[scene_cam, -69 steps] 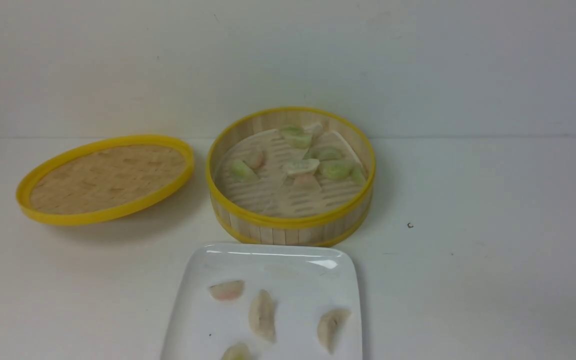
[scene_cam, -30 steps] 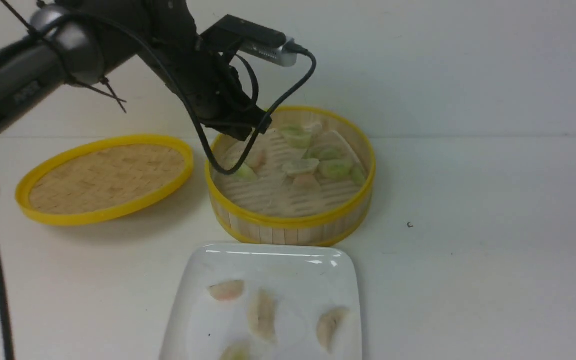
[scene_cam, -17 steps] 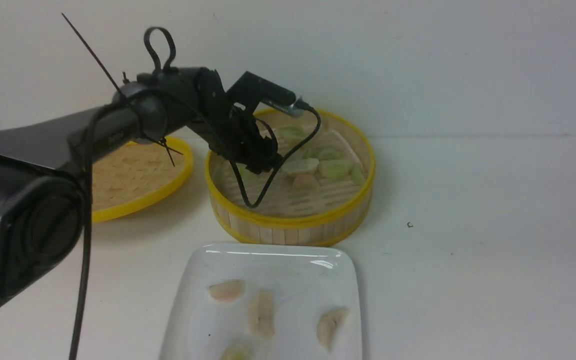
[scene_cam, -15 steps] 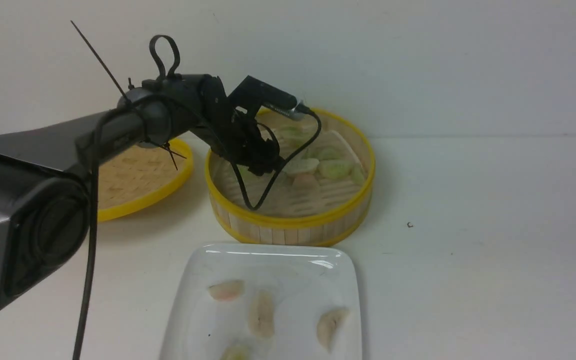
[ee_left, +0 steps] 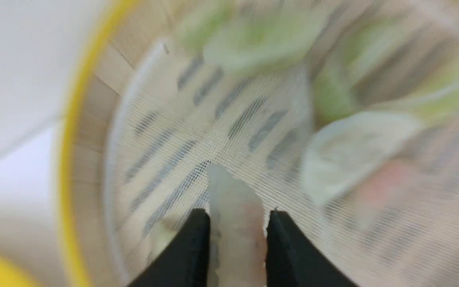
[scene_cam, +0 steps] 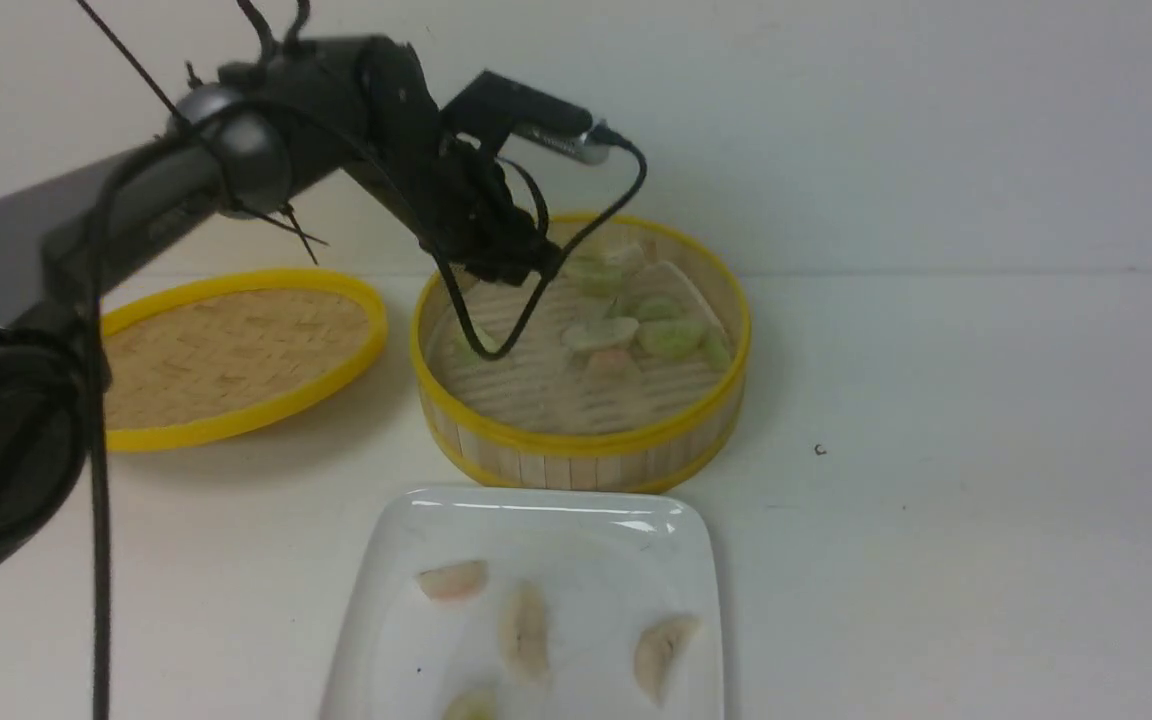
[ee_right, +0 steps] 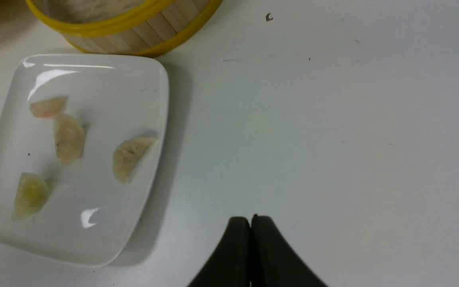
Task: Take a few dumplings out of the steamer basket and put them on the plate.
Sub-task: Use the left arm to grab a dumpling from the steamer, then use the left arm to put the dumpling into the plate
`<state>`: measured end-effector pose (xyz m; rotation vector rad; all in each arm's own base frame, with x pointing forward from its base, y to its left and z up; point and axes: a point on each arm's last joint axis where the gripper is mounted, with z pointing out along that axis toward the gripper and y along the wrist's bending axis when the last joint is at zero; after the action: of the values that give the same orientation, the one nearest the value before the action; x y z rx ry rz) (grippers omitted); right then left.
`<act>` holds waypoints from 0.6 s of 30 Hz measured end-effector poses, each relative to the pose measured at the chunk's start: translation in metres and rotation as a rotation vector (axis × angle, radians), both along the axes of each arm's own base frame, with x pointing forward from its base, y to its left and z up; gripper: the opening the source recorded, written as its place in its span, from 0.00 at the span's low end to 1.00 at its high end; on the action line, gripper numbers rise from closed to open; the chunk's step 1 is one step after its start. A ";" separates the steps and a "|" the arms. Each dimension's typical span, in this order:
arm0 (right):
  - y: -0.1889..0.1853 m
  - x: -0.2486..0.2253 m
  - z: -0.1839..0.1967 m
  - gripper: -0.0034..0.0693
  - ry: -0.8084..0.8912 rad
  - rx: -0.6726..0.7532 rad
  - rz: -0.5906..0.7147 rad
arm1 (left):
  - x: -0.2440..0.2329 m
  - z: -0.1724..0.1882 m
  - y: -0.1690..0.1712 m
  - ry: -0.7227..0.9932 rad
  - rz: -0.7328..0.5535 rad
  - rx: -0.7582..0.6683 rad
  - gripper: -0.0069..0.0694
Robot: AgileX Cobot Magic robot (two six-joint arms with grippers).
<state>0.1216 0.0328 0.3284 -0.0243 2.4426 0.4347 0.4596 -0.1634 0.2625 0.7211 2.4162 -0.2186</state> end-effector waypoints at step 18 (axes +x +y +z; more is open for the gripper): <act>0.001 -0.002 -0.001 0.03 0.017 -0.007 0.025 | -0.160 0.023 -0.015 0.474 -0.201 0.012 0.29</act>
<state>0.1197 0.0337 0.3273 -0.0542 2.4630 0.4392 0.2998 -0.1780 0.2858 1.0123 2.7859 -0.5061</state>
